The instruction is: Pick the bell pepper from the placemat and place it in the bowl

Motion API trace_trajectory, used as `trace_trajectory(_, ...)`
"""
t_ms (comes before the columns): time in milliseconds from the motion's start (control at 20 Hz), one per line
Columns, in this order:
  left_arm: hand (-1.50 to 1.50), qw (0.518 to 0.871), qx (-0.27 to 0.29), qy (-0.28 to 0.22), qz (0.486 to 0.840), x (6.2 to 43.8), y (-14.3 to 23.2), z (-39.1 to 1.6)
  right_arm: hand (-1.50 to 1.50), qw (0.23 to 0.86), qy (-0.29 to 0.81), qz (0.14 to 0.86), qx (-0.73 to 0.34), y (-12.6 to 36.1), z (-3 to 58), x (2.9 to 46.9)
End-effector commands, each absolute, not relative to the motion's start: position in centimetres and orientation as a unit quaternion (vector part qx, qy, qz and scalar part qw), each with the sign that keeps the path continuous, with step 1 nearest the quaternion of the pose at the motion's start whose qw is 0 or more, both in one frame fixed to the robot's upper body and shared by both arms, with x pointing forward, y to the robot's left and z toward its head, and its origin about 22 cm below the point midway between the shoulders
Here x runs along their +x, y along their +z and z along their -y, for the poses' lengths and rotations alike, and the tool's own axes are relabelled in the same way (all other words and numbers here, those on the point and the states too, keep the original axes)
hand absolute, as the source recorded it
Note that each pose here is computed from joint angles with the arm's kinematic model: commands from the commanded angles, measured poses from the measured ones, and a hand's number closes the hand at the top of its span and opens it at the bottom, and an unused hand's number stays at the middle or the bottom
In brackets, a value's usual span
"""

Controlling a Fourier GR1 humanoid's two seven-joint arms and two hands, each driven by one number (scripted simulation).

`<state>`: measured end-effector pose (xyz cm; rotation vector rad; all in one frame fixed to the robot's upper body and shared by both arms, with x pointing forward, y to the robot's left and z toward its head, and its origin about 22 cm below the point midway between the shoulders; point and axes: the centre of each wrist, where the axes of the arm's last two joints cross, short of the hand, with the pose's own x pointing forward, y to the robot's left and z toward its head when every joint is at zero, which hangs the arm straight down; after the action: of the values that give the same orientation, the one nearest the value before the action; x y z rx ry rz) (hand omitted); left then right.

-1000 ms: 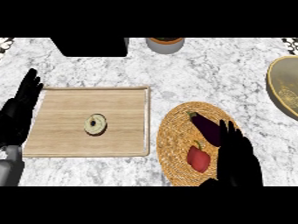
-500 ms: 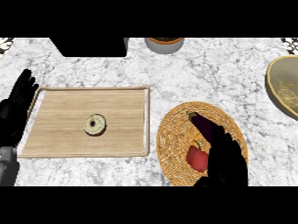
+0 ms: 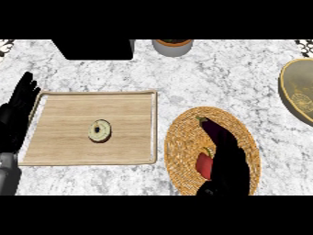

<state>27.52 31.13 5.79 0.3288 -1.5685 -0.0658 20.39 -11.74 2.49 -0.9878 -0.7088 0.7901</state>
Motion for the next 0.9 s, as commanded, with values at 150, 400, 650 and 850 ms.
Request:
trace_trajectory(150,0.00,0.692,0.151,-0.037,0.705,26.6,4.9,-29.4,-1.50,0.775,0.330,0.289,-0.454,2.2,10.7,21.7)
trace_trajectory(400,0.00,0.695,0.150,-0.028,0.702,27.6,5.4,-31.5,1.50,0.766,0.371,0.319,-0.416,-0.2,11.5,22.9)
trace_trajectory(650,0.00,0.695,0.141,-0.034,0.704,26.6,4.3,-29.7,1.50,0.759,0.355,0.345,-0.422,-1.9,13.9,24.4)
trace_trajectory(850,0.00,0.695,0.145,-0.036,0.703,27.9,8.2,-31.6,1.50,0.750,0.343,0.349,-0.444,-0.5,12.1,24.1)
